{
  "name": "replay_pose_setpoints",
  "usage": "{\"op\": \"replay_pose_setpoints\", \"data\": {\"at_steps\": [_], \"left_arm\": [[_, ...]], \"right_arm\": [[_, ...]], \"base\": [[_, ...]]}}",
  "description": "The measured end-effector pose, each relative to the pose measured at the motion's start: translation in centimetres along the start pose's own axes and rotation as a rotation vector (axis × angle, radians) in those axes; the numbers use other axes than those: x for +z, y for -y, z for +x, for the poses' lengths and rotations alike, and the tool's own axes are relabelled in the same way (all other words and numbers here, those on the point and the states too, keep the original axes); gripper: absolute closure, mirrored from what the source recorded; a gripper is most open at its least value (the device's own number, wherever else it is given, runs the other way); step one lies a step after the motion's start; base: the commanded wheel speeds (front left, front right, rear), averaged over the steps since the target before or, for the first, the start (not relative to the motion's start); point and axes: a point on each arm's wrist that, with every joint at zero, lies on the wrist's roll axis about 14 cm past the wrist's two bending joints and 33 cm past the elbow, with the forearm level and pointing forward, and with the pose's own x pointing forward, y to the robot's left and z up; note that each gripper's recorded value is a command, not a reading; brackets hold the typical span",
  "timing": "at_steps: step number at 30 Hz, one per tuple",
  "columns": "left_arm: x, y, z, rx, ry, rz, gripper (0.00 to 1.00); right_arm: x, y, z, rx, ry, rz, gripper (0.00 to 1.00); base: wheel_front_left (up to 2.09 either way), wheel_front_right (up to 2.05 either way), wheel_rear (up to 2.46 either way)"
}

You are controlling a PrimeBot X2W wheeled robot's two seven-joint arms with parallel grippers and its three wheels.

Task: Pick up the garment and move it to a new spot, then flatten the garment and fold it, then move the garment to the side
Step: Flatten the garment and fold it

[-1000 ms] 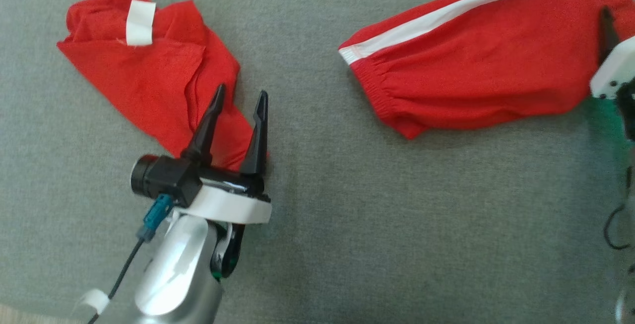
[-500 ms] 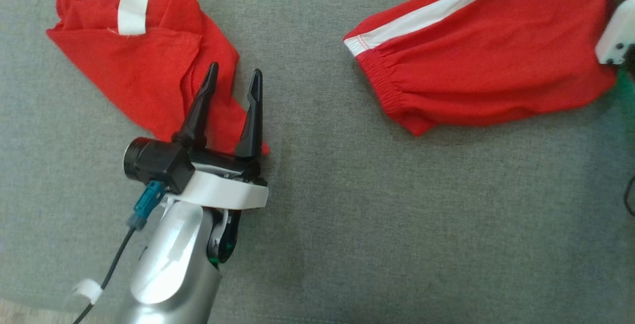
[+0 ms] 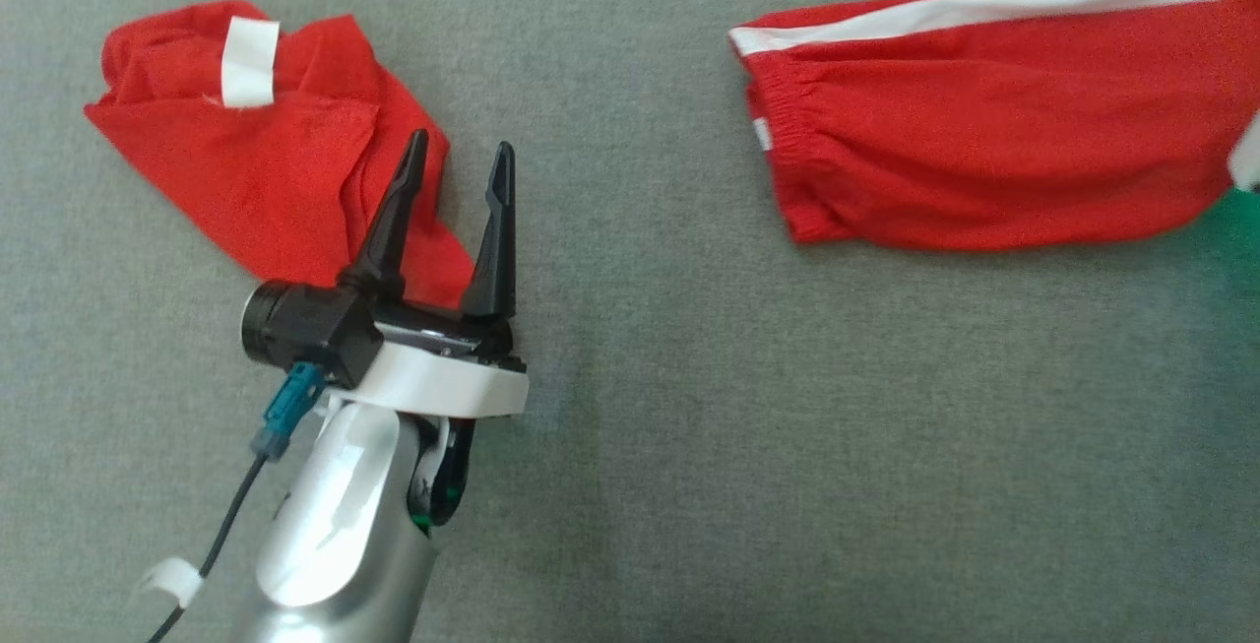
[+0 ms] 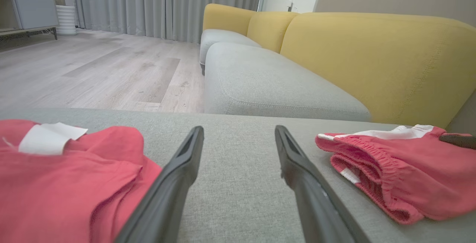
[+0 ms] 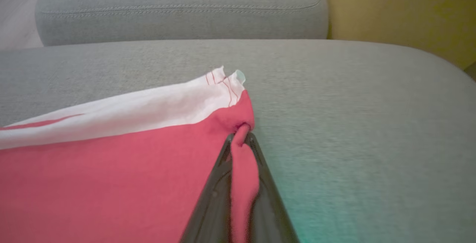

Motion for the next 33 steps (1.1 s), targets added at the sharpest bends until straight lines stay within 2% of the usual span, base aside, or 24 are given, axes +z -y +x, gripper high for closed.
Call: {"op": "replay_pose_setpoints", "data": {"at_steps": [8,13,24,33], "left_arm": [[0.7,1.2,-0.6,-0.024,0.014,0.003,0.0],[1.0,1.2,-1.1,-0.021,0.018,0.005,0.0],[2.5,1.2,-2.9,-0.005,0.05,0.013,0.0],[4.2,1.3,-5.1,0.021,0.09,0.006,0.0]], "right_arm": [[0.5,5.9,-3.5,-0.129,0.087,0.04,1.0],[1.3,6.8,-4.1,-0.167,0.141,0.041,1.0],[5.3,1.0,-5.5,-0.053,0.302,0.047,1.0],[8.4,-6.8,-8.6,0.135,0.422,0.032,1.0]], "base": [[0.0,0.0,0.0],[0.0,0.0,0.0],[0.0,0.0,0.0],[0.0,0.0,0.0]]}}
